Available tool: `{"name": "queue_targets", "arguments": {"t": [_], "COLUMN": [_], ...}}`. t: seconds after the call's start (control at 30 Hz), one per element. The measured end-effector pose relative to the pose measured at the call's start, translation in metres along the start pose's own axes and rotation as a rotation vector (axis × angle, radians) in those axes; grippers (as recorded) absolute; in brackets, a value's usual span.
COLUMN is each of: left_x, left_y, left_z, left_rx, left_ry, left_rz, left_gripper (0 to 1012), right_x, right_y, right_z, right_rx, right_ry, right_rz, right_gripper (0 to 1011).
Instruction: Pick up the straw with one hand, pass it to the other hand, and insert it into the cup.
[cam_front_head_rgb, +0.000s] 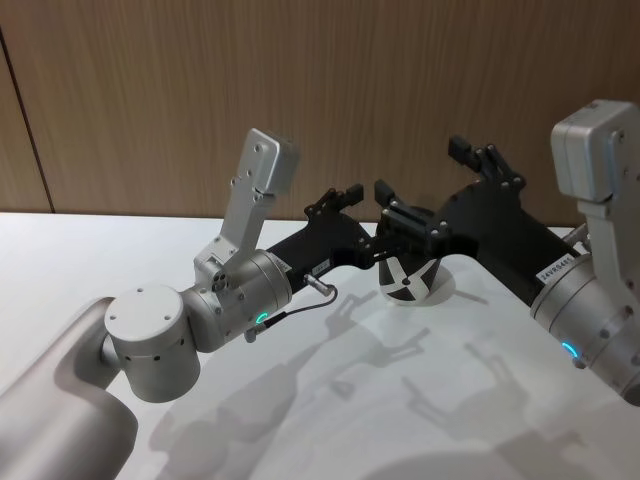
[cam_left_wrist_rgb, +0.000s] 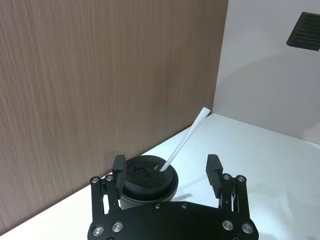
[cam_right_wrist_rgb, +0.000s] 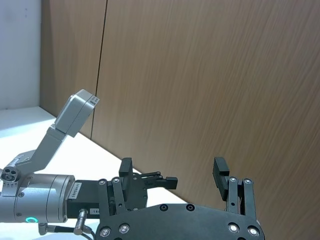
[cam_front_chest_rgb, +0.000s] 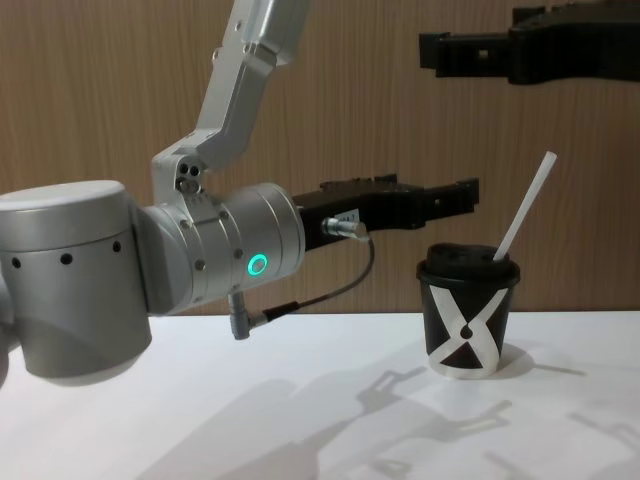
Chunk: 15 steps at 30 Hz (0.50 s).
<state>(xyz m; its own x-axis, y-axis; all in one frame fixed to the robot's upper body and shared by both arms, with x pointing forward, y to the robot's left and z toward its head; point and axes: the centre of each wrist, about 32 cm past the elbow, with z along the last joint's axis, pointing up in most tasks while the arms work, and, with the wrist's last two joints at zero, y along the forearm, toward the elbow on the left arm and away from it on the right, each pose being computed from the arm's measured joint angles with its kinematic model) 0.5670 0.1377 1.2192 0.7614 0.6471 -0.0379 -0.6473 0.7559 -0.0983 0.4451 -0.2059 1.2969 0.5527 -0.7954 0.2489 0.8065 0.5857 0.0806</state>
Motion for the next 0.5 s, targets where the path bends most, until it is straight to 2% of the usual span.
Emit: {"name": "queue_targets", "arguments": {"t": [0.5], "left_x": [0.0000], "left_y": [0.0000], "left_z": [0.0000], "left_rx": [0.000], "left_ry": [0.000], "left_rz": [0.000], "left_gripper": [1000], "right_x": [-0.0001], "right_y": [0.0000], "right_z": [0.0000], "right_rx": [0.000], "right_ry": [-0.001], "right_rz": [0.000], "right_gripper": [1001]}}
